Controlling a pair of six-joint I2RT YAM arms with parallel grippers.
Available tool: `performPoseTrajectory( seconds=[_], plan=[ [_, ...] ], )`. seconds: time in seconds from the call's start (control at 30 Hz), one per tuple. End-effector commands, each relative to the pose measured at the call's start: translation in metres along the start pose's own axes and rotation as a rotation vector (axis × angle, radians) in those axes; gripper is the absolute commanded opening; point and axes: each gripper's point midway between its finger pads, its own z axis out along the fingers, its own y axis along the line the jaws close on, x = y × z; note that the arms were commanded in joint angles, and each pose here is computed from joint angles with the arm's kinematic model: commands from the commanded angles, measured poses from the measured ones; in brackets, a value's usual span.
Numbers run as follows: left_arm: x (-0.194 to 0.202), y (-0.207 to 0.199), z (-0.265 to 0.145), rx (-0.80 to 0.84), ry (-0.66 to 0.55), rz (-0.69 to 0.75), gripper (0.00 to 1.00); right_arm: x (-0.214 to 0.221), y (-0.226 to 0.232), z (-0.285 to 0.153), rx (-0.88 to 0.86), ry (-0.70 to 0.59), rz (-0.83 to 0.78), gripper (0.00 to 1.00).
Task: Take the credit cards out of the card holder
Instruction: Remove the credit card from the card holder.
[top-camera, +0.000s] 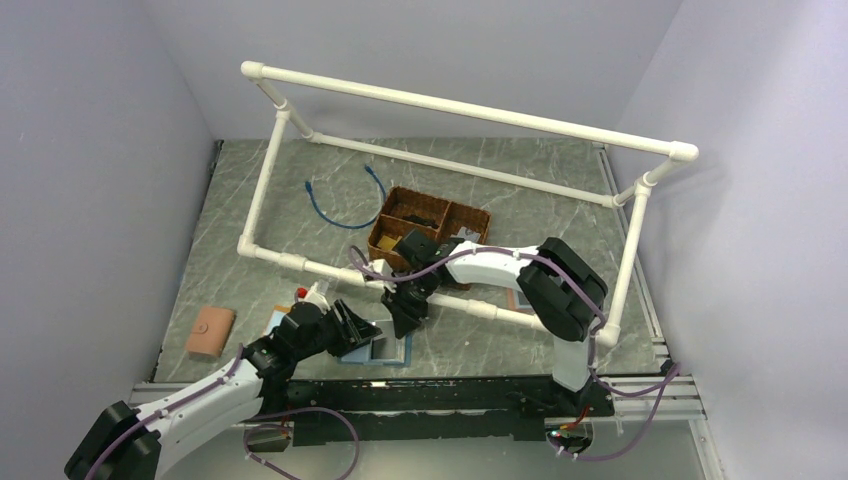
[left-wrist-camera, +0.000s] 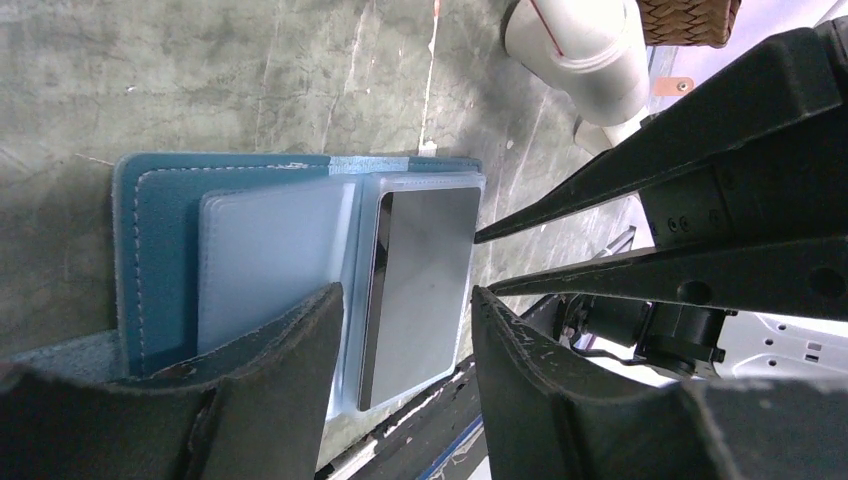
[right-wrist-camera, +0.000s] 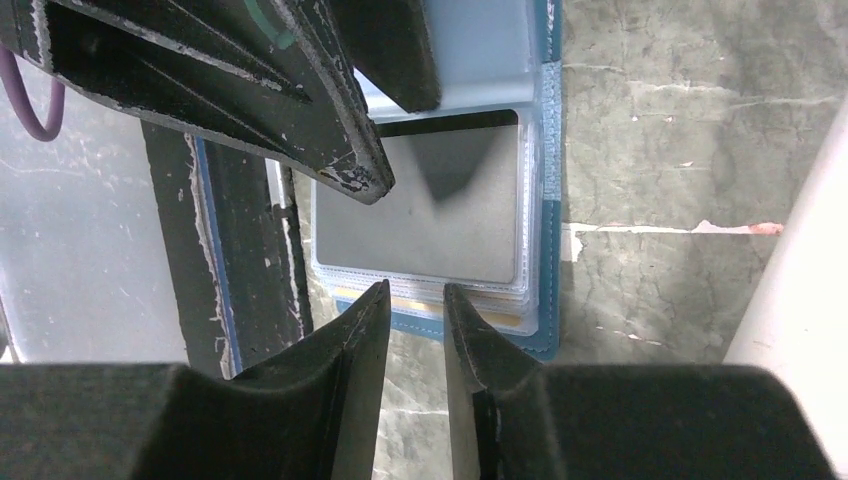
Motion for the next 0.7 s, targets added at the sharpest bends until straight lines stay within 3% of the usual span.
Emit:
performPoseTrajectory(
  seconds=[0.0,0.5,0.67],
  plan=[
    [0.003,0.006,0.0,-0.005,0.006,0.005,0.54,-0.01,-0.003,0.003,0.008,-0.022,0.005,0.29],
    [0.002,0.001,0.0,0.016,0.003,-0.004,0.51,-0.037,0.025,-0.006,-0.208,-0.158,0.148,0.48],
    [0.0,0.001,-0.001,0.007,-0.001,0.001,0.52,-0.037,0.019,-0.007,-0.189,-0.168,0.207,0.51]
  ],
)
